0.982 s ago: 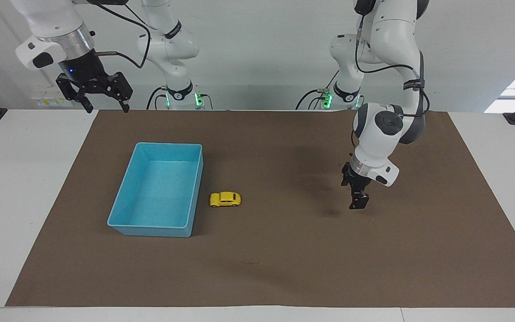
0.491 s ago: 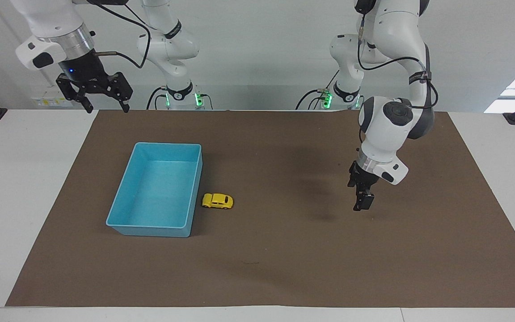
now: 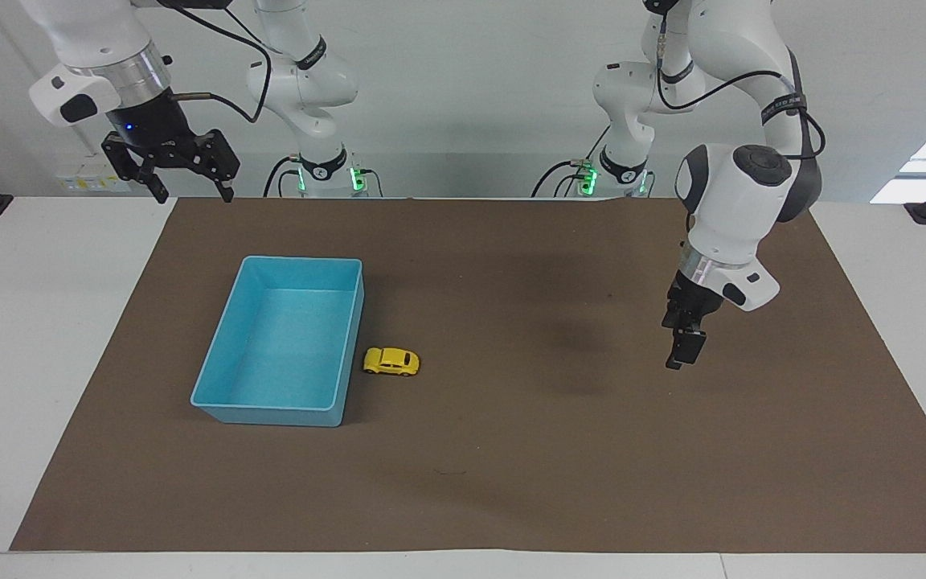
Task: Wind up and store yellow beetle car
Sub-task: 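Retract the left gripper while the right gripper moves toward the bin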
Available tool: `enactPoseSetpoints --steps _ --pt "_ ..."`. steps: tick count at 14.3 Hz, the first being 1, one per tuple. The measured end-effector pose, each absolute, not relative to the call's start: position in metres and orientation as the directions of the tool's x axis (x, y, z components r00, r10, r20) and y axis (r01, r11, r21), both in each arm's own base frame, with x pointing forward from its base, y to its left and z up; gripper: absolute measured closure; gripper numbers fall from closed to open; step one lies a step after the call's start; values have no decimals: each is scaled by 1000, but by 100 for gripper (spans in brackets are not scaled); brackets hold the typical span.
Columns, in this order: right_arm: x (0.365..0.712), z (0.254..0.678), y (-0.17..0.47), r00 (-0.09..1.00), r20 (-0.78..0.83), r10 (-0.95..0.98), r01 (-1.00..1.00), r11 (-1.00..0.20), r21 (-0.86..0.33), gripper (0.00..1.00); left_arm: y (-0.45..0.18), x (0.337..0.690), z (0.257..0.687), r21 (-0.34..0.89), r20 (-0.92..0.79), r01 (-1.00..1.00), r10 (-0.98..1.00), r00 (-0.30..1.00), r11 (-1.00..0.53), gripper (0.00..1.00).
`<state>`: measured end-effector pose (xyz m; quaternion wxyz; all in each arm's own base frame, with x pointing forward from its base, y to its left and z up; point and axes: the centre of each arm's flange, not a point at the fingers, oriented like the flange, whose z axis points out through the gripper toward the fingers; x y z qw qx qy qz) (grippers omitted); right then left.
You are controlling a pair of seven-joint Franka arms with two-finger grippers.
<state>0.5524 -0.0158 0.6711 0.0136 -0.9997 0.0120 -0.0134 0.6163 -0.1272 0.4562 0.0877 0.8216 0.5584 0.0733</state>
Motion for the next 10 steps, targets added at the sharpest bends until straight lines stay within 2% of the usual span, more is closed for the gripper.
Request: enactPoseSetpoints --steps 6,10 --pt "551 676 11 999 42 32 34 -998 -46 0 -102 613 481 214 117 725 754 647 -655 0" --pt "553 680 27 984 81 157 161 -986 -42 0 -71 606 498 158 156 559 580 800 -814 0"
